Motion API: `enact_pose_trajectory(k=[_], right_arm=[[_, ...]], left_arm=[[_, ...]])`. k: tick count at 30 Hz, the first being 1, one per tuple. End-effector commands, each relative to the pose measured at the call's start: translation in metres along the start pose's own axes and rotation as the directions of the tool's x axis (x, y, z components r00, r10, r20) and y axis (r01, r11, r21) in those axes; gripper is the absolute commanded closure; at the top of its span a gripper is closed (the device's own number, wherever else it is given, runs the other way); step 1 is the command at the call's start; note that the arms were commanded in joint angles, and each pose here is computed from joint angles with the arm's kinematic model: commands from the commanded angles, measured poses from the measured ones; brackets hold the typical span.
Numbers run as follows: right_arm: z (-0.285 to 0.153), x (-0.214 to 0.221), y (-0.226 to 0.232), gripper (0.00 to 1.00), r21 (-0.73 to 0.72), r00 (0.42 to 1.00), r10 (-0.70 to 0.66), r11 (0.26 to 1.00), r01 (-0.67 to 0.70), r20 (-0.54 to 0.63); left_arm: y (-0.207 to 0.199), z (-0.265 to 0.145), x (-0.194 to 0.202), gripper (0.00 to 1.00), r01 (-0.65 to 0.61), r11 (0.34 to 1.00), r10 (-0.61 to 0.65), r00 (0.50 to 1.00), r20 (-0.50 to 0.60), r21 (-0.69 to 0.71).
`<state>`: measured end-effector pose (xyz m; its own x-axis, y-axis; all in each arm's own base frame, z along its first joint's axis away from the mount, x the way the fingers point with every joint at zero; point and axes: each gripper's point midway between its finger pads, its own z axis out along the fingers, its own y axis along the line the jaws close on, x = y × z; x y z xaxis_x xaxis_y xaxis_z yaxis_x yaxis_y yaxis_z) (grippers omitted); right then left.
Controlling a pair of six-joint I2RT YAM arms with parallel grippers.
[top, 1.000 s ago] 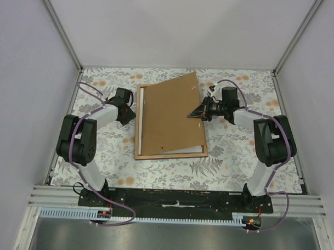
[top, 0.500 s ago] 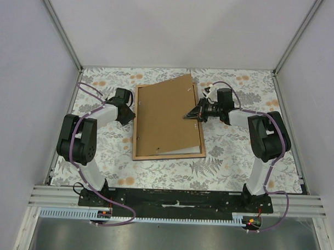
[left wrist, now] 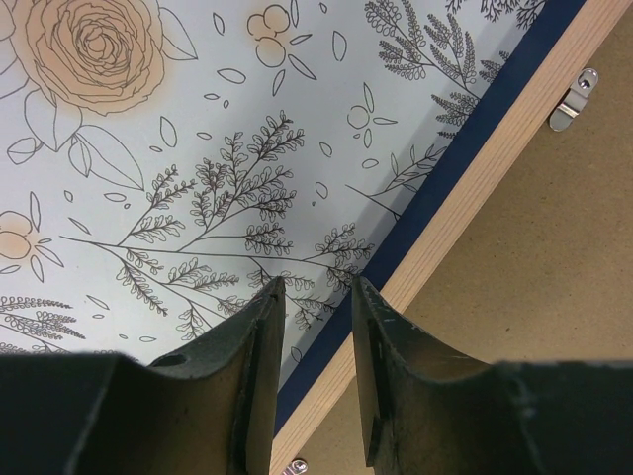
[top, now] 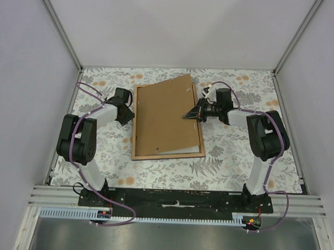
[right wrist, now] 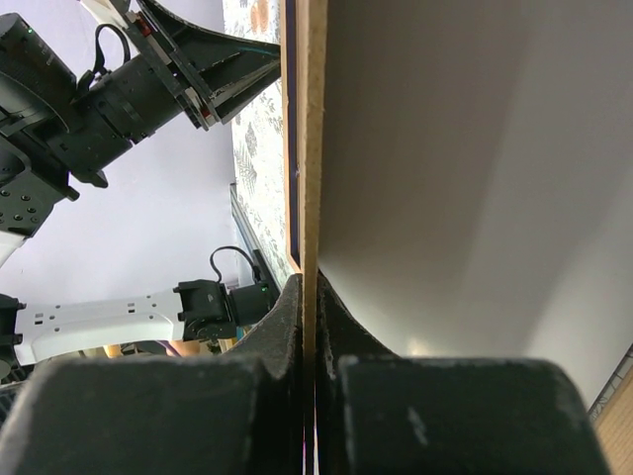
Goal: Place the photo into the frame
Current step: Place the backboard on the frame body.
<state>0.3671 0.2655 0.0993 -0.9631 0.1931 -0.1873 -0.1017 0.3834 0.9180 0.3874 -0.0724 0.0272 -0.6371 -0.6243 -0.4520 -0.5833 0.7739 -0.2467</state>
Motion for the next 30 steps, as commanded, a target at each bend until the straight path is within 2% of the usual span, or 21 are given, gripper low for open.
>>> enact_pose_trajectory(k=[1, 10, 17, 24, 30], right_arm=[[0.005, -0.005, 0.016, 0.98, -0.018, 0.996, -0.084, 0.996, 0.084, 0.001], [-0.004, -0.014, -0.001, 0.65, 0.166, 0.995, -0.096, 0.982, 0.089, 0.036], [-0.018, -0.020, -0.015, 0.48, 0.324, 0.993, -0.106, 0.942, 0.083, 0.055], [-0.042, -0.028, -0.017, 0.35, 0.467, 0.981, -0.172, 0.877, 0.112, 0.088], [-0.081, -0.038, -0.023, 0.29, 0.644, 0.959, -0.252, 0.757, 0.111, 0.130]], left_arm=[[-0.009, -0.003, -0.004, 0.60, -0.018, 0.999, 0.017, 1.000, 0.011, 0.034], [-0.007, -0.007, -0.009, 0.60, -0.016, 0.999, 0.015, 1.000, 0.019, 0.039], [-0.006, -0.007, -0.010, 0.60, -0.009, 0.999, 0.009, 1.000, 0.015, 0.043], [-0.007, -0.011, -0.012, 0.60, -0.013, 0.999, 0.012, 1.000, 0.019, 0.053], [-0.009, -0.016, -0.013, 0.60, -0.016, 0.997, 0.015, 1.000, 0.018, 0.070]])
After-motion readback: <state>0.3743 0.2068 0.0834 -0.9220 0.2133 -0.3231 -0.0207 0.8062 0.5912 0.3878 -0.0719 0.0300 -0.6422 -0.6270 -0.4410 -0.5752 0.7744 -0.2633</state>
